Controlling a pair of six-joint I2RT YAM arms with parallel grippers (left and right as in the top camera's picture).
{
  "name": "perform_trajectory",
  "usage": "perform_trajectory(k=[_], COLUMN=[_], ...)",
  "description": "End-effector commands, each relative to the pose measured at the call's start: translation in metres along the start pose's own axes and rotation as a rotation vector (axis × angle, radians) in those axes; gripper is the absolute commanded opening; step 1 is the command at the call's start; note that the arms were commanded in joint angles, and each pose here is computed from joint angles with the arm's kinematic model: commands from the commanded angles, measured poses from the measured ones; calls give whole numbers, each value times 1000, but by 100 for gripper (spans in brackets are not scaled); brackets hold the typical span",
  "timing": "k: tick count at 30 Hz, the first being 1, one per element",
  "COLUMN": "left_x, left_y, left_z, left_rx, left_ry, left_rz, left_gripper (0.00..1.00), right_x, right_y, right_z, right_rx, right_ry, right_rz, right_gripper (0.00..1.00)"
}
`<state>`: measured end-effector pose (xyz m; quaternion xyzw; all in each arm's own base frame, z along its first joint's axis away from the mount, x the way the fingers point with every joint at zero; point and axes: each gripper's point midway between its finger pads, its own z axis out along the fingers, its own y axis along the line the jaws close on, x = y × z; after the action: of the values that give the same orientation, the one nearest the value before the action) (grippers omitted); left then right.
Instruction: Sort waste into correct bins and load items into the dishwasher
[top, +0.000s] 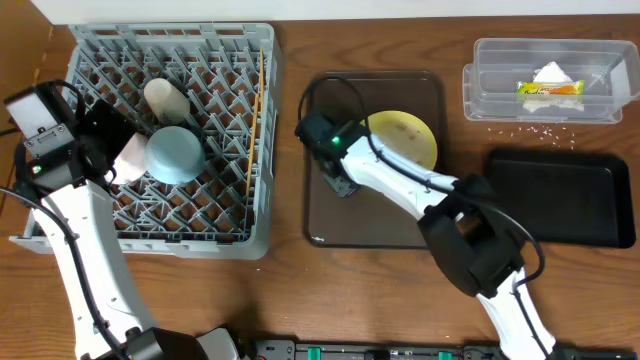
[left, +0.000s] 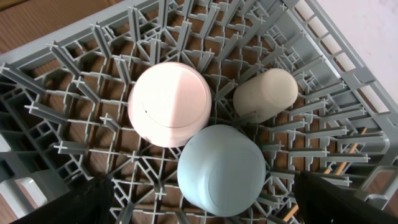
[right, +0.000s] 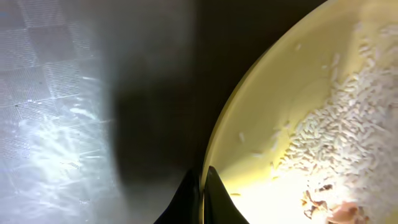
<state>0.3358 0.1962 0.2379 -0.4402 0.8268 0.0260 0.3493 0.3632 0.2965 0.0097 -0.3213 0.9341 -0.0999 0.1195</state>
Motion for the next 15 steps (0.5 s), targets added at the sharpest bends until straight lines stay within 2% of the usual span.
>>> perform_trajectory(k=[1, 10, 15], left_x=[-2, -2, -2], left_y=[1, 1, 1], left_z=[1, 1, 1], left_rx=[-8, -8, -8], left_ry=[-4, -4, -4], left_rz=[5, 5, 5], left_gripper=[94, 94, 94], right_x=[-13, -13, -7], right_y=[5, 19, 3], right_z=[-11, -22, -30], right_rx=[74, 102, 192], right_ry=[-46, -56, -32], right_rz=[-22, -59, -16], right_gripper=[1, 1, 1])
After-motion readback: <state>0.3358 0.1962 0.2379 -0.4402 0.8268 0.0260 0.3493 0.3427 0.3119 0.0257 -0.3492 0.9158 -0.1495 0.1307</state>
